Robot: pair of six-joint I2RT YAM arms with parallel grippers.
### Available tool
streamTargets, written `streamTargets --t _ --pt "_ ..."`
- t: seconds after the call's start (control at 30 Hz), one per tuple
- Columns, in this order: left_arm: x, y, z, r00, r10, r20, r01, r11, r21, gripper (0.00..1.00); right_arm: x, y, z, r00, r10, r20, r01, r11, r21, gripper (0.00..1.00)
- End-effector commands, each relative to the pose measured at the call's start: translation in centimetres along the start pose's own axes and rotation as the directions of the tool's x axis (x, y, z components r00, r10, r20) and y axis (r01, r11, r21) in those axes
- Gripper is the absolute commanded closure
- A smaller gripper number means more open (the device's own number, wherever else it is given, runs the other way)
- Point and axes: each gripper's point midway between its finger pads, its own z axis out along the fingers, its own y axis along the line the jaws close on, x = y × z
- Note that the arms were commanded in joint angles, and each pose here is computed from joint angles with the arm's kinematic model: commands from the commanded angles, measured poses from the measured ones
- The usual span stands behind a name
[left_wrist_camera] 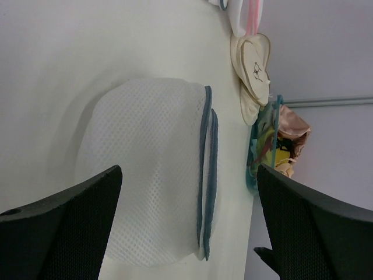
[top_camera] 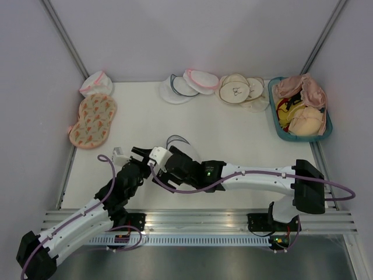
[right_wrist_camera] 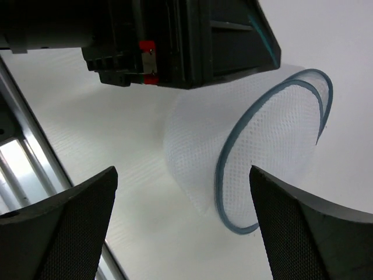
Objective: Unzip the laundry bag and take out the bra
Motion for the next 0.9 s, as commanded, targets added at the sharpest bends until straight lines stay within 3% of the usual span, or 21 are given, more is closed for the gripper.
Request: streamTargets --t 0.0,0.17,0.3,0.47,0.6,0.87 --pt "-0.1 -1.8 -0.3 0.999 0.045 -0.013 -0.044 0.998 0.048 0.01 -3.4 -0.4 -3.4 0.981 0.145 0.132 -0.142 0.989 -0.031 0.02" --pt "0.5 -4.4 -1.2 0.985 0.158 -0.069 -0.147 0.98 0.135 0.0 -2.0 -6.7 -7.5 0.916 0.35 0.197 -0.392 0.887 0.244 0.02" --pt "1.4 -6.1 -2.3 0.945 0.301 -0.127 -0.267 0.936 0.227 0.01 -1.6 -9.8 -13.4 0.813 0.469 0.344 -0.562 0.786 0.258 0.02" --pt "2.8 -7.6 -3.5 0.895 0.406 -0.185 -0.332 0.883 0.332 0.01 1.2 -11.3 -18.1 0.733 0.553 0.396 -0.664 0.707 0.242 0.02" --pt "3.7 -7.3 -4.0 0.852 0.475 -0.22 -0.38 0.85 0.365 0.0 2.6 -11.2 -19.5 0.677 0.608 0.415 -0.717 0.671 0.187 0.02" --pt "4.0 -6.0 -3.7 0.818 0.512 -0.26 -0.432 0.847 0.309 0.01 3.2 -11.0 -20.8 0.604 0.65 0.462 -0.759 0.646 0.084 0.02"
